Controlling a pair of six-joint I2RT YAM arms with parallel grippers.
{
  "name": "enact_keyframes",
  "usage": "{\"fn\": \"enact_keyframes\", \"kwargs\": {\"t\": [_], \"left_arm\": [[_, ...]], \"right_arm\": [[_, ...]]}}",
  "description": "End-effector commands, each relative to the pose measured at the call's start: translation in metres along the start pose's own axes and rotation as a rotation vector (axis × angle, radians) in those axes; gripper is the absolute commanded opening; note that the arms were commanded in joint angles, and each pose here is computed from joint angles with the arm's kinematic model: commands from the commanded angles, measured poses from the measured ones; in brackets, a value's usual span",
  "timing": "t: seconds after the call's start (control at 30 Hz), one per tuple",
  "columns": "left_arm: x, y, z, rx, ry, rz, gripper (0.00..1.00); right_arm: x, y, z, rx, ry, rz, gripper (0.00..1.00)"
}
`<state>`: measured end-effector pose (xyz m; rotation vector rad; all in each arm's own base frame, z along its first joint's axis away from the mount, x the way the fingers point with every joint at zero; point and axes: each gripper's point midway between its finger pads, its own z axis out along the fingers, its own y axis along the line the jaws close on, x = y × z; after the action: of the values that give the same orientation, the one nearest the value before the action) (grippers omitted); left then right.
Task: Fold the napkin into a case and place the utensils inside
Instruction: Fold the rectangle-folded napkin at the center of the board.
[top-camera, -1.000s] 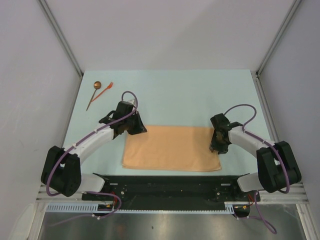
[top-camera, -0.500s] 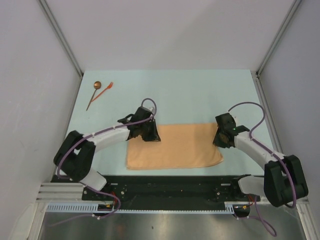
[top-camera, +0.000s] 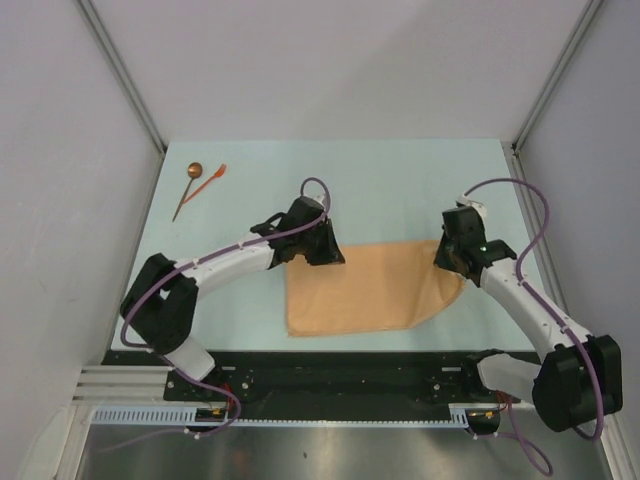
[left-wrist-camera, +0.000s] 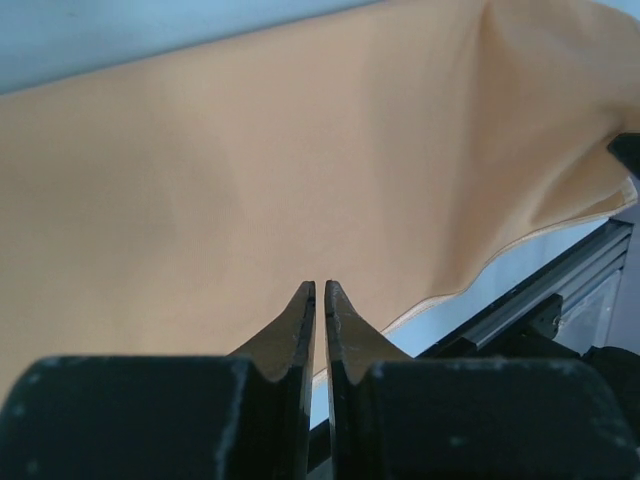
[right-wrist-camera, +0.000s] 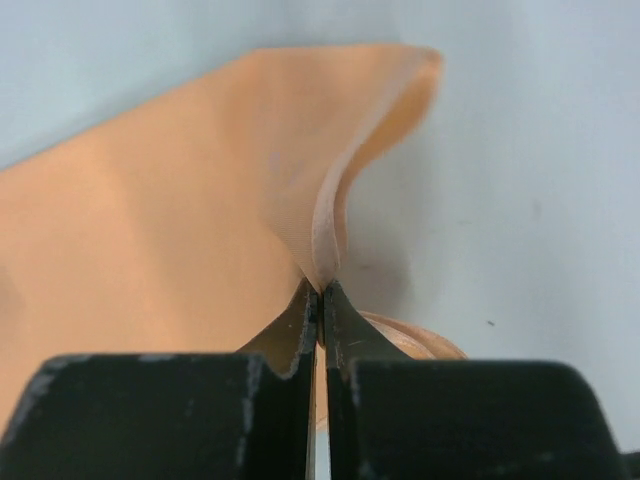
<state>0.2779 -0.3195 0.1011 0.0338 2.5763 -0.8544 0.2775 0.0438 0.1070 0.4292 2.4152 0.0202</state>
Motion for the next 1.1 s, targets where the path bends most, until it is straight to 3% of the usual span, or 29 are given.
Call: {"fn": "enact_keyframes", "kwargs": {"t": [0.0, 0.13, 0.2, 0.47, 1.07], "left_arm": [[-0.024, 0.012, -0.040, -0.003, -0.101, -0.015, 0.11], [-0.012, 0.059, -0.064, -0.072, -0.126, -0.051, 0.13], [-0.007, 0.079, -0.079, -0.096, -0.142, -0.068, 0.13], [0.000, 0.113, -0.107, -0.121, -0.195, -0.105, 0.15], [0.018, 0.151, -0.079, -0.217, -0.165, -0.200, 0.14]], "right_arm": [[-0.018, 0.051, -0.014, -0.069, -0.046, -0.138, 0.00], [-0.004, 0.125, -0.025, -0.201, 0.002, -0.211, 0.00], [0.031, 0.159, -0.023, -0.245, 0.095, -0.274, 0.00], [0.097, 0.264, -0.043, -0.463, 0.229, -0.315, 0.00], [0.138, 0.311, -0.040, -0.550, 0.340, -0.276, 0.00]]}}
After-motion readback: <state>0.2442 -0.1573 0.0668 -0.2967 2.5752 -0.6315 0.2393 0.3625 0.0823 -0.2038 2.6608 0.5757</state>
